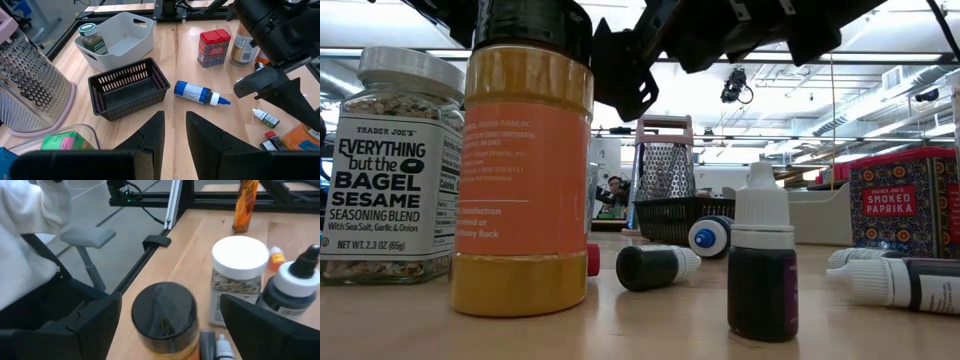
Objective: Pick & Place Kitchen Items
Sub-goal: Put the small black seasoning bottle into the gray bin
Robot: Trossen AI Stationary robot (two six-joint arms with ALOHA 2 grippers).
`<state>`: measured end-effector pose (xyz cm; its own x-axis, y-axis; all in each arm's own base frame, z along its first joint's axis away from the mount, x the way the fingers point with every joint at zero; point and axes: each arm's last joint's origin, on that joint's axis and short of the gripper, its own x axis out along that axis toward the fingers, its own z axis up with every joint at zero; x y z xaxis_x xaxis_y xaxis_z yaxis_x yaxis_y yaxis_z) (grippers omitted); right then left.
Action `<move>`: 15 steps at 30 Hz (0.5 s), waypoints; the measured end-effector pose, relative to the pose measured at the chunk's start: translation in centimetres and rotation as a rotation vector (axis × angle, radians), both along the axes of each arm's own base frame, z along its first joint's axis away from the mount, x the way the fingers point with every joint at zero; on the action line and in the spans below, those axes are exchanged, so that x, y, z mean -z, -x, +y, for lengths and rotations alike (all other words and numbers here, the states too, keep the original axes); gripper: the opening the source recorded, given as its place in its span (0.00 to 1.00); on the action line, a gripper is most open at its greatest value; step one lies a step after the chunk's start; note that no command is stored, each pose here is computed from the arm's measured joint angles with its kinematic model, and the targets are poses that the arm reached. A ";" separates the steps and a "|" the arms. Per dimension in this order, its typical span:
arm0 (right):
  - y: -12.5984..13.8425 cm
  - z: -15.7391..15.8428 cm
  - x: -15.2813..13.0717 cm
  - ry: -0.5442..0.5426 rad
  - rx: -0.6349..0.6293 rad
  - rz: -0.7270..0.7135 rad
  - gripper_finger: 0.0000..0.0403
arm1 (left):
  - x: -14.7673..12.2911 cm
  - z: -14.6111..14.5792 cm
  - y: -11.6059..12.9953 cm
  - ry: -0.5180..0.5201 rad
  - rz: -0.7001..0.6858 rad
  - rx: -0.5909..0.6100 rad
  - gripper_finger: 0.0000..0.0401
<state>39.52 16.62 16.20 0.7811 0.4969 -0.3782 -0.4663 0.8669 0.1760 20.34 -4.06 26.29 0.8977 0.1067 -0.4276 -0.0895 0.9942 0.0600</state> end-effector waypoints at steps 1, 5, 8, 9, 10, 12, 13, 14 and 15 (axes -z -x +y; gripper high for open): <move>0.0 0.0 0.0 0.001 0.000 0.003 0.86 | 0.0 0.0 0.0 0.000 0.000 0.000 0.22; -0.3 0.1 1.3 -0.002 -0.011 0.009 0.86 | 0.0 0.0 0.0 0.000 0.000 0.000 0.22; -0.6 0.4 2.6 -0.024 -0.057 -0.002 0.86 | 0.0 0.0 0.0 0.000 0.002 0.000 0.22; -0.6 0.4 2.7 -0.027 -0.070 -0.010 0.85 | 0.0 0.0 0.0 0.000 0.001 0.000 0.22; -0.7 0.3 2.6 -0.033 -0.070 -0.026 0.84 | 0.0 0.0 0.0 0.000 0.000 0.000 0.22; -0.9 0.1 2.4 -0.040 -0.068 -0.031 0.82 | 0.0 0.0 0.0 0.000 0.004 0.000 0.22; -0.9 -0.1 2.5 -0.044 -0.070 -0.025 0.80 | 0.0 0.0 0.0 0.000 0.003 0.000 0.22; -1.0 -0.2 2.6 -0.047 -0.073 -0.022 0.79 | 0.0 0.0 0.0 0.000 0.003 0.000 0.22; -1.0 -0.3 2.6 -0.049 -0.076 -0.021 0.77 | 0.0 0.0 0.0 0.000 0.003 0.000 0.22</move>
<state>40.53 16.33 13.62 0.7480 0.5725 -0.3358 -0.5343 0.8195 0.2073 20.31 -4.05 26.26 0.8962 0.1070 -0.4305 -0.0897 0.9941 0.0605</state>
